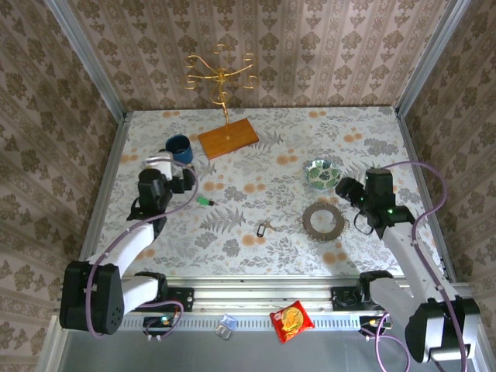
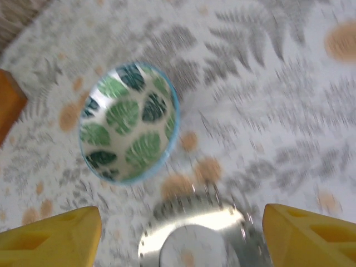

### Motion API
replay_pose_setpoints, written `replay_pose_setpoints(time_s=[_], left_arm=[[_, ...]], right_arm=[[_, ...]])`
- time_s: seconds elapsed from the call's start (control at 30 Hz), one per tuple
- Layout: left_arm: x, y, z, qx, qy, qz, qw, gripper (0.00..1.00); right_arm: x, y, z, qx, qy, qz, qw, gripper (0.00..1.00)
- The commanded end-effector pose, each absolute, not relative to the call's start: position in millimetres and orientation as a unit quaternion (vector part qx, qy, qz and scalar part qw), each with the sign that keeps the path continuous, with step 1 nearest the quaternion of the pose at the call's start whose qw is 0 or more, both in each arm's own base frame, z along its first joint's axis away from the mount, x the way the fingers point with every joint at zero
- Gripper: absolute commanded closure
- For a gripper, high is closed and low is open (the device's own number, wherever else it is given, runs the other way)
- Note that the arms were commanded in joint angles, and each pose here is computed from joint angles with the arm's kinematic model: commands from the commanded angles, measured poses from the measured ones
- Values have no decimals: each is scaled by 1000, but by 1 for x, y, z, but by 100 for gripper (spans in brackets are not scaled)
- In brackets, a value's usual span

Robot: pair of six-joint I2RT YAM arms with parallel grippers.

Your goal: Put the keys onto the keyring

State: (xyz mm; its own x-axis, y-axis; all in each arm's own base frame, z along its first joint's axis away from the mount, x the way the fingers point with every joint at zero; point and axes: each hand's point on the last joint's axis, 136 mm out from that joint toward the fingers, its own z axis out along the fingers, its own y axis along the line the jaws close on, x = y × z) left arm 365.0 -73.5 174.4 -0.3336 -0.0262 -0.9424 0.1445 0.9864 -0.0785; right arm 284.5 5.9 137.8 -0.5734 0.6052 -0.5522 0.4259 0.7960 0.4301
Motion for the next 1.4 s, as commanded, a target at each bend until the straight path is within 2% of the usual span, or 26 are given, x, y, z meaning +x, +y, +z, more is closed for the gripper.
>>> replay_pose_setpoints(time_s=[0.0,0.17,0.27,0.5,0.73,1.07,1.27,1.37], left_arm=[[353,-109,172,53,827,-110,549,0],[328,-183,162,118,830,-165,519,0],[315,-215,154,143,835,-176,502,0],[307,-262,144,164,834,-181,494,0],[310,-276,147,159,828,-196,501,0],[309,-275,145,152,830,-193,501,0],[309,-272,146,149,829,-193,504,0],[308,-270,146,147,829,-190,505,0]], right_arm=[[231,10,102,345,897,117,250,29],[211,35,75,357,902,169,174,41],[207,47,68,350,905,186,153,50],[199,63,67,257,951,95,145,54],[205,76,66,167,975,10,144,72],[207,98,50,116,987,-8,107,76],[199,96,38,116,989,-17,91,81],[195,93,35,114,990,-23,85,87]])
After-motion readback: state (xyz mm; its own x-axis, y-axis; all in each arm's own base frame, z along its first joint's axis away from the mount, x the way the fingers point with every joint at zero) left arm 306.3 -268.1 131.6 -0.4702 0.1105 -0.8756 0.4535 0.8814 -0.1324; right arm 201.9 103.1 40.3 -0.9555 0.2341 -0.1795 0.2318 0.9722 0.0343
